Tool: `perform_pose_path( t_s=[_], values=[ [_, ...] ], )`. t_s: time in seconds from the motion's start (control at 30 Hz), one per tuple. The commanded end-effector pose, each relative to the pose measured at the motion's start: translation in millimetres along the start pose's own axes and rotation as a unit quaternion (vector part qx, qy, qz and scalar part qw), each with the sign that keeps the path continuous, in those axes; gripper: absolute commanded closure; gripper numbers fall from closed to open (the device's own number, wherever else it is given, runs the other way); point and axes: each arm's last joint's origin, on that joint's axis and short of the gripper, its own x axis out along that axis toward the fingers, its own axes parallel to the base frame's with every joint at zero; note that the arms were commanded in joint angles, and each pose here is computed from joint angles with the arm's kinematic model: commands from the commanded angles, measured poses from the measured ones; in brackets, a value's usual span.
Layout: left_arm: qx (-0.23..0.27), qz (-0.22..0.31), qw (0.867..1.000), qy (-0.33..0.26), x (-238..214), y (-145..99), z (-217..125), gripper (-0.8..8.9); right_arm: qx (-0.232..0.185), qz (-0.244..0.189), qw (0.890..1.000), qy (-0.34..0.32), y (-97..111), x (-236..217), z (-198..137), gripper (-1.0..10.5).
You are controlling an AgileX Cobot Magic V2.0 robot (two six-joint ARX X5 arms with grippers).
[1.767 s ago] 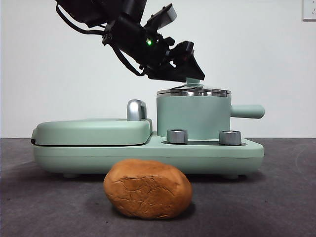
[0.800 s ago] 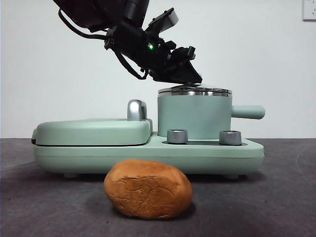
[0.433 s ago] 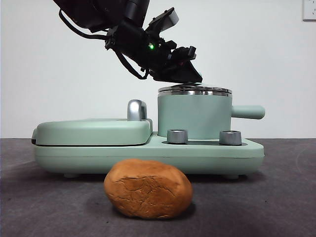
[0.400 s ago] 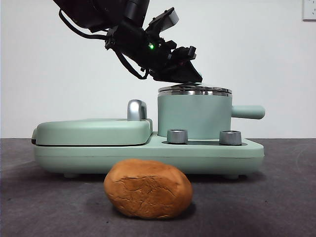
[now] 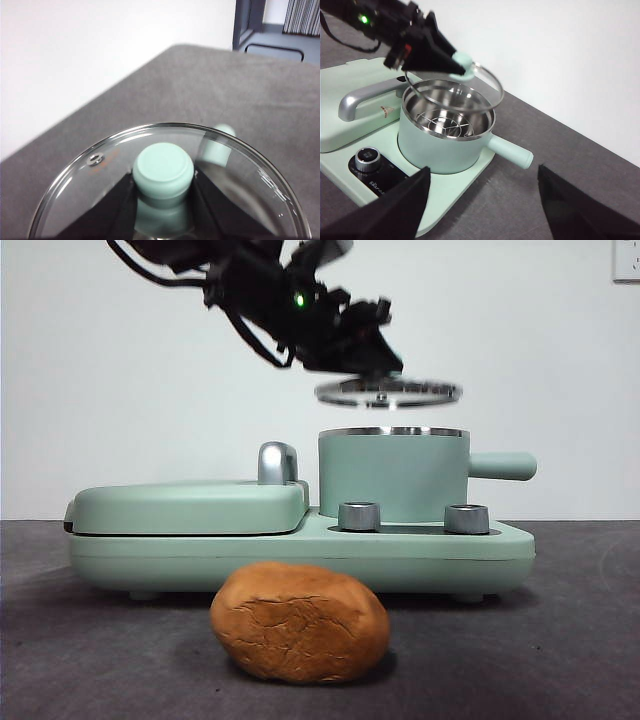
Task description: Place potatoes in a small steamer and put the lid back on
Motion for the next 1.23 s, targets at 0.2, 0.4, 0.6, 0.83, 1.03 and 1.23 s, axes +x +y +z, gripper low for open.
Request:
perform_pose_path(
  t_s=[0.2, 0.4, 0.6, 0.83, 1.03, 1.23],
  values=[
    [-0.017, 0.000, 0.999, -0.032, -33.7, -4.5, 46.0, 7.99, 0.006, -0.002, 1.000, -0.006, -0.8, -1.2, 4.5, 6.1],
    [-0.039, 0.005, 0.999, -0.007, -67.0, -4.8, 64.6, 7.98, 0.006, -0.002, 1.000, -0.006, -0.8, -1.2, 4.5, 6.1],
    [-0.031, 0.022, 0.999, -0.015, -100.7, -4.2, 83.3, 7.97, 0.006, -0.002, 1.000, -0.006, -0.8, -1.2, 4.5, 6.1],
    [-0.016, 0.032, 0.999, 0.016, -133.5, -4.3, 88.1, 7.96, 0.006, -0.002, 1.000, -0.006, -0.8, -1.2, 4.5, 6.1],
    [-0.012, 0.039, 0.999, 0.016, -159.7, -13.2, 79.1, 7.96, 0.004, 0.010, 1.000, -0.010, 1.8, -0.6, 5.4, 6.1],
    [-0.049, 0.061, 0.997, 0.021, -191.8, -28.9, 46.4, 7.96, 0.001, 0.022, 1.000, -0.013, 4.6, 0.1, 6.3, 6.1]
  ],
)
